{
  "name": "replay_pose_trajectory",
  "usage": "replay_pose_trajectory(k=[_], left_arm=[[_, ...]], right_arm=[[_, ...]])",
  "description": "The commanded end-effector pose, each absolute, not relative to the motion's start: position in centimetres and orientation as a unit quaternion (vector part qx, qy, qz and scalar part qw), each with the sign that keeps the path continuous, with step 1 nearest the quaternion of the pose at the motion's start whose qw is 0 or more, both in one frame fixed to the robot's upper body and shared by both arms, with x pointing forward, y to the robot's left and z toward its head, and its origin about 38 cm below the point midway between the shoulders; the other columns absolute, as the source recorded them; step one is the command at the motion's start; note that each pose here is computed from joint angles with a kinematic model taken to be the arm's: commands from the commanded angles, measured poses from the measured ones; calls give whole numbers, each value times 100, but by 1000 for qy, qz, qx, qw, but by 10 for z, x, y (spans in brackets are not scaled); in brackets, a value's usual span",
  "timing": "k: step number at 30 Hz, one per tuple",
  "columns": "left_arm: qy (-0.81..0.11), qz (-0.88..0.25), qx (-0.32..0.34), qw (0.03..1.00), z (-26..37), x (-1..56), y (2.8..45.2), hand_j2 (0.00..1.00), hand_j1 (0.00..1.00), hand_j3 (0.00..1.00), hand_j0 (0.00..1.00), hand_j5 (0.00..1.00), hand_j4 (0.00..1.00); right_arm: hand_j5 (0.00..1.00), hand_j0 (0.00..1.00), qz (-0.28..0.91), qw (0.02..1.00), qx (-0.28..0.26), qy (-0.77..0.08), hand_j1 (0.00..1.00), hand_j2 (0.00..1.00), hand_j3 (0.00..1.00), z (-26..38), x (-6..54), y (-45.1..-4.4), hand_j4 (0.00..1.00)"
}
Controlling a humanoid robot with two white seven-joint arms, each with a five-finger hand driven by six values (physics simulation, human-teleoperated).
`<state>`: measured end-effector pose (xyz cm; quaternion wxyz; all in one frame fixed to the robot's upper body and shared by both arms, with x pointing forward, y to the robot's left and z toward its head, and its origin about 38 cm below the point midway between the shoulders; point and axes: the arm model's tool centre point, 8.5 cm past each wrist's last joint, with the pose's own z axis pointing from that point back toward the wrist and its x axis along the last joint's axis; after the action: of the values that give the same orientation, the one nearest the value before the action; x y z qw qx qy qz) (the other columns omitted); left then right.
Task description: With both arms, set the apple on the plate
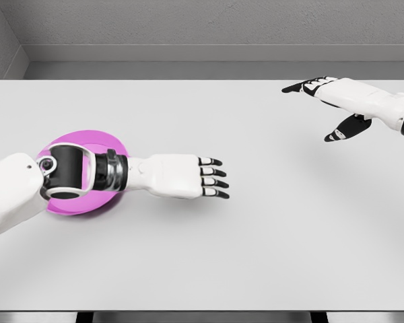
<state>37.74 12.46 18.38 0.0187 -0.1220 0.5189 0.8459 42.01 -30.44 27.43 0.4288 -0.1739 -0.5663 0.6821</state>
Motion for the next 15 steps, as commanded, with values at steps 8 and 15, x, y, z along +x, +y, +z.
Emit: replay_pose_trajectory(k=[8,15], left_arm=[[496,852,-160,54,198,387,118,100,100,100,100,100,100],[469,860,-189,70,192,395,116,100,100,100,100,100,100]], right_arm=[[100,100,681,429,-173,-567,100,100,100,274,420,-304,100],[100,100,682,429,-173,-567,100,100,100,275,420,-304,100]])
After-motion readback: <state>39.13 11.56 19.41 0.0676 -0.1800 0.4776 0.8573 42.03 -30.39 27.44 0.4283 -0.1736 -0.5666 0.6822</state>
